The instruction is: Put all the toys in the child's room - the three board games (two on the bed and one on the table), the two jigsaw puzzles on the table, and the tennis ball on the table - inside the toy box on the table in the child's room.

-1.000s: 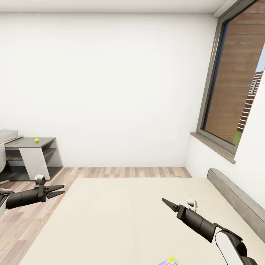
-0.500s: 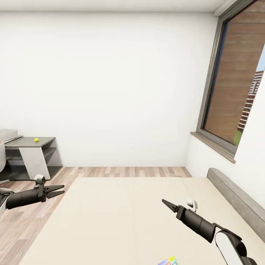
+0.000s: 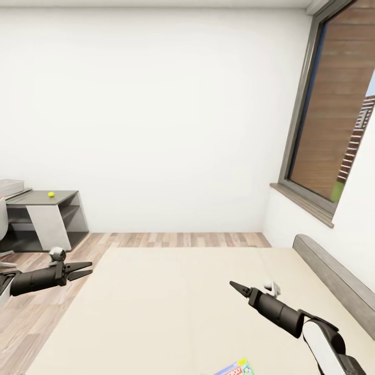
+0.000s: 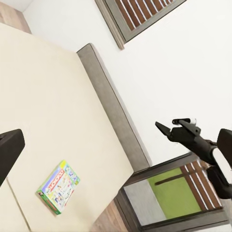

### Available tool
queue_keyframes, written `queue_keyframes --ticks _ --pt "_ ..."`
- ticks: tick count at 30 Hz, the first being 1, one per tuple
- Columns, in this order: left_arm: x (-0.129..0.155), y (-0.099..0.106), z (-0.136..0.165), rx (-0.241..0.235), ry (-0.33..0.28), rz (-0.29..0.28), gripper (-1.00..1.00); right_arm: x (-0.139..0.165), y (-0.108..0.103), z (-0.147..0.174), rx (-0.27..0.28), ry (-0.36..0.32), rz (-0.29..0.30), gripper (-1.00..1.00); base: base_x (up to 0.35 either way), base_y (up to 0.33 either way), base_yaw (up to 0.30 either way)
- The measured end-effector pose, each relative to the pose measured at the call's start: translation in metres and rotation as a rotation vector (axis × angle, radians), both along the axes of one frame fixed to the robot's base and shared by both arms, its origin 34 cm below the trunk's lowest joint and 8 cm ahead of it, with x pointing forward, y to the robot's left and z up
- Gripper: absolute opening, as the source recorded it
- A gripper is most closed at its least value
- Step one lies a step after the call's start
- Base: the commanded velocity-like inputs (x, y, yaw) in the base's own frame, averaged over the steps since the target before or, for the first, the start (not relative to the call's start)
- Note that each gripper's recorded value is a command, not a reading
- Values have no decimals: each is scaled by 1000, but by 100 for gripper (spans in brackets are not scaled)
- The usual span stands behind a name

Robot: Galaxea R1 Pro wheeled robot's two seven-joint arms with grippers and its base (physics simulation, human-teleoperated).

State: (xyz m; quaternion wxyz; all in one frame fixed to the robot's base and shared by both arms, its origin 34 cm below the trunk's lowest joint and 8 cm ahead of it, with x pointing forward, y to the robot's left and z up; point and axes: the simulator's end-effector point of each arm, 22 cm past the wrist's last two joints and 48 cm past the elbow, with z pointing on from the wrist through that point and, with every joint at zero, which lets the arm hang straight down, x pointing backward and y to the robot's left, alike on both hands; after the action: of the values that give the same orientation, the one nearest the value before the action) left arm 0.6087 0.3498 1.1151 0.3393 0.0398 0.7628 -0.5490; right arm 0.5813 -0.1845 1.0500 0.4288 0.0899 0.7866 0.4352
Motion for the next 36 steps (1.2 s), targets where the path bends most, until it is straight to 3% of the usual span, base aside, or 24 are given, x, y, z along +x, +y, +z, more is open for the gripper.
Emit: queue_keyframes --ticks 6,14,25,36 --pt "1 -2 -5 -3 10 -2 100 18 0 11 -13 3 4 100 0 0 0" --pt "3 -3 -12 -4 23 -3 100 54 -2 5 -47 87 -11 100 0 0 0" --pt "5 -4 -21 -4 41 -4 100 97 -5 -28 -71 232 -58 100 0 0 0" --pt "6 -3 -29 -5 57 -4 100 110 -4 -68 -81 351 -84 100 0 0 0"
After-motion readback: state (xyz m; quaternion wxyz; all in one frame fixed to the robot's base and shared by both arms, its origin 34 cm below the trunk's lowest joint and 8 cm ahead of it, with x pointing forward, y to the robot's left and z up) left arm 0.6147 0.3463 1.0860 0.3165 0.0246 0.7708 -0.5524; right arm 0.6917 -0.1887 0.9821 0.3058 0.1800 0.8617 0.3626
